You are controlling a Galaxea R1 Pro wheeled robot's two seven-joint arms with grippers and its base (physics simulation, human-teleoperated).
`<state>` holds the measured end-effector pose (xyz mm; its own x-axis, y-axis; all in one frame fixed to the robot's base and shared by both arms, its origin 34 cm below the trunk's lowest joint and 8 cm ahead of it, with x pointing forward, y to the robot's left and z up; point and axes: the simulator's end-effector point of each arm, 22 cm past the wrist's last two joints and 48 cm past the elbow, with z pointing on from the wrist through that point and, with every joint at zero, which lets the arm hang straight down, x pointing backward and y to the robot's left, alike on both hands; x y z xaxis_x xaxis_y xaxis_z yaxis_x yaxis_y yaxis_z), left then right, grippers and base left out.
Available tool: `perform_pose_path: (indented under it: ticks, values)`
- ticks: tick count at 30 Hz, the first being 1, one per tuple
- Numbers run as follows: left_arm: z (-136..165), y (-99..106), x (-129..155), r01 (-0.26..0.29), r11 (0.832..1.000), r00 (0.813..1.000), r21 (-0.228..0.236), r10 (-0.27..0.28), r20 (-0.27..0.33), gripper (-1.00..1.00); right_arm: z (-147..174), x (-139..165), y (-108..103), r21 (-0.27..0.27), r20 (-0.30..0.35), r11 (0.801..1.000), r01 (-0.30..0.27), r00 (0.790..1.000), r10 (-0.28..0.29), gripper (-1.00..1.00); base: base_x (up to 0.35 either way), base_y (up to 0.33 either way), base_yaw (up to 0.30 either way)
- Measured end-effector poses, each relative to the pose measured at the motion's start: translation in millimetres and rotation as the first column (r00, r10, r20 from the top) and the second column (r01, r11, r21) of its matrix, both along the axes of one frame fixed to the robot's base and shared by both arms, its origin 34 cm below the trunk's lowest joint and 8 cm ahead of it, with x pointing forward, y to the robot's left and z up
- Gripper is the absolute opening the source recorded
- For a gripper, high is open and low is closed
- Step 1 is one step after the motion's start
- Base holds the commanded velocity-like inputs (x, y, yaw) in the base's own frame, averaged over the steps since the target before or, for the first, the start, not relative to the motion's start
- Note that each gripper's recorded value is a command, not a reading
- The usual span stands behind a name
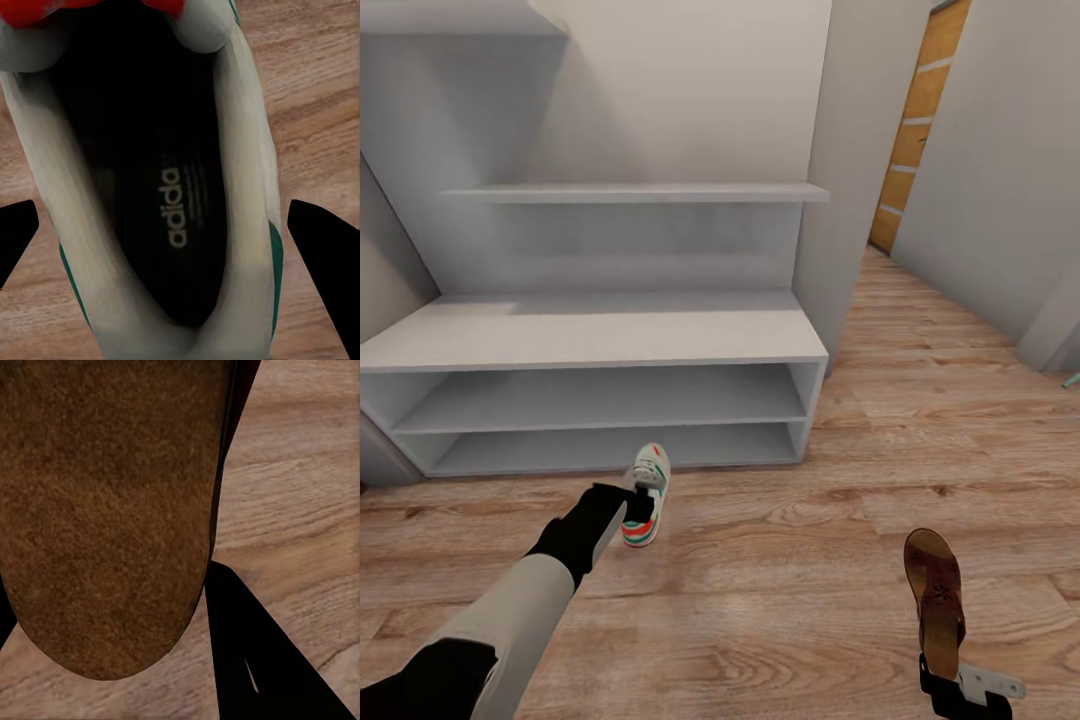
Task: Pick up the two gym shoes and the two sandals from the corridor floor and place them onto the hallstand (shoe rack) in the corridor, making sure they are on the rack and not on the floor. Arrange them so the two gym shoes are next to each other and the two sandals are next to each other.
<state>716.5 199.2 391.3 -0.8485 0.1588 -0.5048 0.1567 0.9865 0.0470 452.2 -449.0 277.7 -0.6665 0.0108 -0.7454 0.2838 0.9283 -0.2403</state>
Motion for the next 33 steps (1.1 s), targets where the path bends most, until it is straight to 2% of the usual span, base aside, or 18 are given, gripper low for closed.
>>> perform_pose_path:
  ticks: [6, 10, 33]
  values:
    - [10, 0, 8, -0.001, 1.000, 1.000, -0.003, 0.001, 0.030, -1.00, 0, 0, 0, -0.001, 0.001, 1.000, 0.000, 1.000, 0.000, -1.00, 0.216, -0.117, 0.000]
    - [29, -2, 22, 0.000, 1.000, 0.997, -0.006, 0.001, 0.079, -1.00, 1, 0, 0, -0.001, 0.001, 1.000, 0.000, 1.000, 0.000, -1.00, 0.281, -0.197, 0.000]
    - [43, 0, 26, -0.013, 1.000, 0.995, 0.005, 0.012, 0.102, -1.00, 8, 6, -1, -0.003, 0.023, 1.000, 0.000, 1.000, 0.000, -1.00, 0.287, -0.207, 0.000]
